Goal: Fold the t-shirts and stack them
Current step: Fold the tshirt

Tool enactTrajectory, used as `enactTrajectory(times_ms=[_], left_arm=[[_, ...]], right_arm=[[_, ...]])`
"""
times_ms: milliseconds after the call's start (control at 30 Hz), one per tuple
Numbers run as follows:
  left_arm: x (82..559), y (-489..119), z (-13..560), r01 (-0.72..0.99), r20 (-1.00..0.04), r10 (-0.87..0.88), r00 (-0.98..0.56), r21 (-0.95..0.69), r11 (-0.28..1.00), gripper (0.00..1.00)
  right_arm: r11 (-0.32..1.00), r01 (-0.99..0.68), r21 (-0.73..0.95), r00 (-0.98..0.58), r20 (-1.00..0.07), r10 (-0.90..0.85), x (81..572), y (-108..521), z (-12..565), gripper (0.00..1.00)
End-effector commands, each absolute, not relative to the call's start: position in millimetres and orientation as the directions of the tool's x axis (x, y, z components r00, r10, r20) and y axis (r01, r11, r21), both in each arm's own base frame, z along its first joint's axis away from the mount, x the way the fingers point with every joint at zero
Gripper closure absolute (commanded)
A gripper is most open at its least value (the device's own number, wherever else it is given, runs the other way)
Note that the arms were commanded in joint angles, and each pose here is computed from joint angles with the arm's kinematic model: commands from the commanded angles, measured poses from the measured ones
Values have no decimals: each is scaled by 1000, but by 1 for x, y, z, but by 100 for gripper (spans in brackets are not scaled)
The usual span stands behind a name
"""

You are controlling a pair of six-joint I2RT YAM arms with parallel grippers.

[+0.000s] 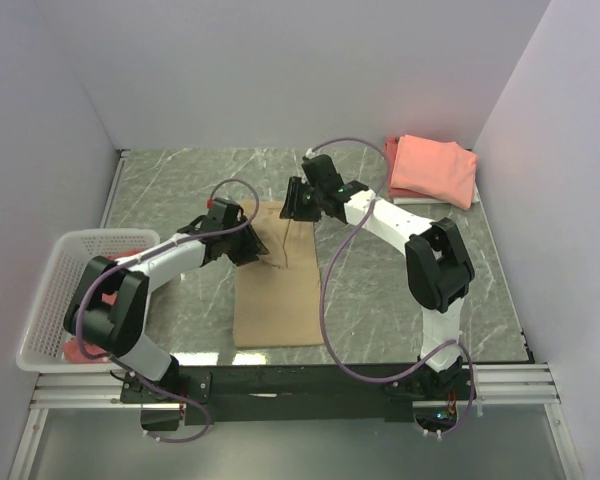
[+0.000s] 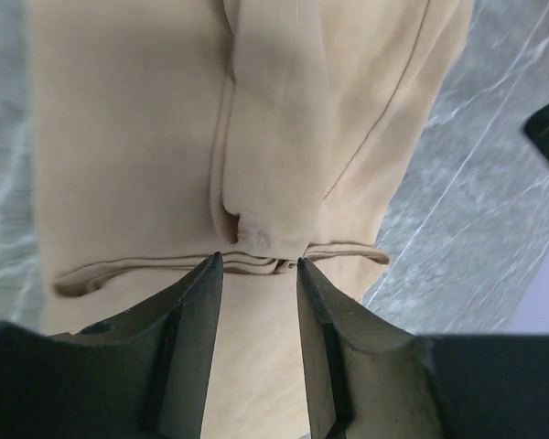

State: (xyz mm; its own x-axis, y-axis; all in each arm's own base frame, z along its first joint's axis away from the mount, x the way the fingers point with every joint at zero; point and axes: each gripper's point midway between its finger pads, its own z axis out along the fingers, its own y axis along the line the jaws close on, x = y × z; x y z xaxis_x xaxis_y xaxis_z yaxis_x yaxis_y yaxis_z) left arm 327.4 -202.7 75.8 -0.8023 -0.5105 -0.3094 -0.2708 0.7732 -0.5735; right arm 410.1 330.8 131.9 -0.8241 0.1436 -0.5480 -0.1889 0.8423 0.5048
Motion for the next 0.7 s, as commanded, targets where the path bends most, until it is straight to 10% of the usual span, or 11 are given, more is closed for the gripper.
enactTrajectory(times_ms=[0,333,567,667], left_arm=[[333,-219,70,-249,-301,-508,-807,-606,755,56],[328,-228,51,-278,-284,-505,-815,-575,770,65],[326,-225,63,-274,-321,-520,-791,-575,771,99],[319,-223,68,-283,-325,-538,-778,-584,761,99]], right_arm=[[831,-199,520,-818,-555,152,404,335,135,50],[835,-191,515,-828,-542,145,393,332,121,50],[831,-198,520,-835,-534,135,390,336,115,51],[828,-204,522,-837,-531,128,391,339,113,51]])
